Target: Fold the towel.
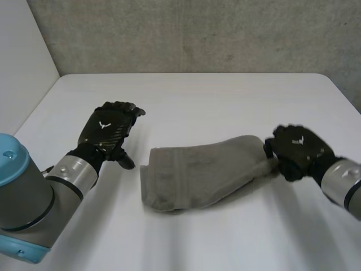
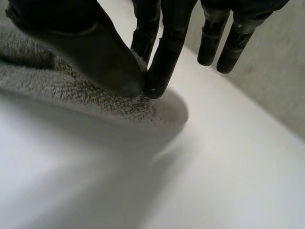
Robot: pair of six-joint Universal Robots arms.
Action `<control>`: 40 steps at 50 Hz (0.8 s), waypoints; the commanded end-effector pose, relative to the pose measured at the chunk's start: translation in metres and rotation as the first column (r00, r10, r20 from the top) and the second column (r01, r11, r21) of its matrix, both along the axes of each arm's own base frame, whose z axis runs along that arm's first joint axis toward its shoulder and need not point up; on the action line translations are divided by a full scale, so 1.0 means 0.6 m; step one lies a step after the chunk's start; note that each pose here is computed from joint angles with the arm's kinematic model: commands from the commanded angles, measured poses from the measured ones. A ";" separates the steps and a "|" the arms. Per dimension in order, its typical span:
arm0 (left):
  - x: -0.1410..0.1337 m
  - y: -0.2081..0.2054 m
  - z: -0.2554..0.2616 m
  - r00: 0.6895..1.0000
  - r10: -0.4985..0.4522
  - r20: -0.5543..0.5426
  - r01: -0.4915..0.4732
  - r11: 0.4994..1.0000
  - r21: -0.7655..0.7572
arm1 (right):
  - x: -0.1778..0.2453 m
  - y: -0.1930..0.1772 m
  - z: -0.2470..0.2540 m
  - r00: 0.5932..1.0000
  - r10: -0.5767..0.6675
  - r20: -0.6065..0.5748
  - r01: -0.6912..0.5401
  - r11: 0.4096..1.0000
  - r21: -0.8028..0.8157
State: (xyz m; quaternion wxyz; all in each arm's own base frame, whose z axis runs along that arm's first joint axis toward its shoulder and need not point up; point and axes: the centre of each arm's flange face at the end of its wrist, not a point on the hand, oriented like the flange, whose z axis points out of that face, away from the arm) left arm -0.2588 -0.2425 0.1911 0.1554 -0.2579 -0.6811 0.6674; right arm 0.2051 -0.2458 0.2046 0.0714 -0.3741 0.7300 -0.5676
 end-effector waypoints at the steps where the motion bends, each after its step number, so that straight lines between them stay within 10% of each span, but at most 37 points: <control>1: 0.010 -0.014 0.005 1.000 0.030 -0.004 -0.030 0.999 -0.009 | 0.105 0.030 0.052 0.979 0.191 0.067 -0.185 0.979 -0.080; 16: 0.024 -0.018 0.010 0.995 0.099 -0.005 -0.099 0.995 -0.015 | 0.332 0.196 -0.118 0.836 0.549 0.004 -0.547 0.833 0.082; 40: -0.060 0.031 0.017 0.990 -0.065 -0.122 0.072 0.996 0.049 | 0.168 0.099 -0.022 0.965 0.167 0.203 -0.194 0.973 0.121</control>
